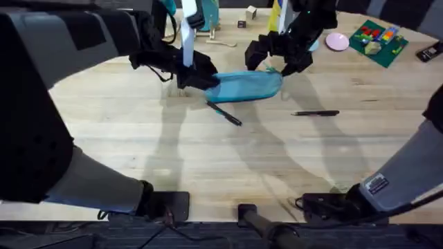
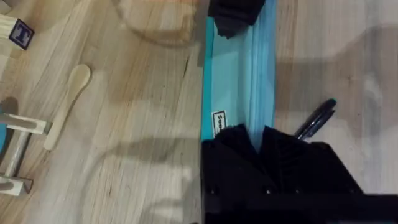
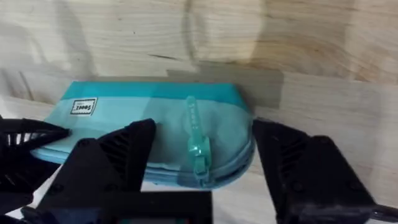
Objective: Unzip the bag, pick up the pens from the table one at a time and place them inside, then zip the bag closed.
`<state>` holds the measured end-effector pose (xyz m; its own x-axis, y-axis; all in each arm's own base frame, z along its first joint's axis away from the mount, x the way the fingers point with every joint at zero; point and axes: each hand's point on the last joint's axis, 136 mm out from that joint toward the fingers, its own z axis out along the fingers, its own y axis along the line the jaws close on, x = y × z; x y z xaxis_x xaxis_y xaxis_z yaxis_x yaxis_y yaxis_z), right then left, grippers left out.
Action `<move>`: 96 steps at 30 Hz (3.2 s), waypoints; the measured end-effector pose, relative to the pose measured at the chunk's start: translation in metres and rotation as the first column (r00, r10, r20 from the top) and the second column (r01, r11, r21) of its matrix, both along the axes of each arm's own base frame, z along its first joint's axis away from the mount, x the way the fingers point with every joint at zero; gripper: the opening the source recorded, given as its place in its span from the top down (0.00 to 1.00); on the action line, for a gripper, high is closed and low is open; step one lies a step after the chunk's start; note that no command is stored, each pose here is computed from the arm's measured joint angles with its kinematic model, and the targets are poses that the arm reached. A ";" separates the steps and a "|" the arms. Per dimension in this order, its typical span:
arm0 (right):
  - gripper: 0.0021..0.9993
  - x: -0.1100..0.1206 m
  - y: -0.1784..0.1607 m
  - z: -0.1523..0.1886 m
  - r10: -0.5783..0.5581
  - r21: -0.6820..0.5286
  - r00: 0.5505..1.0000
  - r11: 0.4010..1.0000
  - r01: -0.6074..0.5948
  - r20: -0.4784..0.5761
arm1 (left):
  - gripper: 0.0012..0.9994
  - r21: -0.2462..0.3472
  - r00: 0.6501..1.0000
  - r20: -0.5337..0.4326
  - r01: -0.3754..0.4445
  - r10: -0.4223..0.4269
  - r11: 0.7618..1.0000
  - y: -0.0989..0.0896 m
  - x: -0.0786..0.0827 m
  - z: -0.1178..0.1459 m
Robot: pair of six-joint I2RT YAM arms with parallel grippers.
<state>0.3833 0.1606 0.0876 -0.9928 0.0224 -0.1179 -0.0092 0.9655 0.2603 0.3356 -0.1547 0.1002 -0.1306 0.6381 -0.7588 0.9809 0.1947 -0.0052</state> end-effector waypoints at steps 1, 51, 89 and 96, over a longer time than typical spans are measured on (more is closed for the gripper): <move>0.07 0.000 0.000 0.000 -0.001 -0.001 1.000 1.000 0.001 0.000 | 0.96 0.000 1.000 0.000 0.000 0.000 1.000 0.000 0.000 0.000; 0.97 0.008 -0.029 0.042 0.000 -0.035 1.000 0.999 0.001 0.003 | 0.96 -0.020 1.000 0.005 0.010 -0.010 1.000 -0.004 0.000 0.003; 0.97 0.005 -0.035 0.068 0.006 -0.049 0.998 0.999 -0.003 0.069 | 0.96 -0.059 1.000 0.007 0.029 -0.029 0.998 -0.010 -0.003 0.008; 0.97 0.004 -0.033 0.068 0.106 -0.057 0.991 0.993 -0.101 0.086 | 0.96 -0.058 1.000 0.006 0.031 -0.031 0.998 -0.011 -0.003 0.008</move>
<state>0.3868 0.1274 0.1560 -0.9749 -0.0887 -0.2041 -0.1308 0.9703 0.2036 0.3325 -0.1656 0.1083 -0.1076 0.5964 -0.7954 0.9864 0.1638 -0.0106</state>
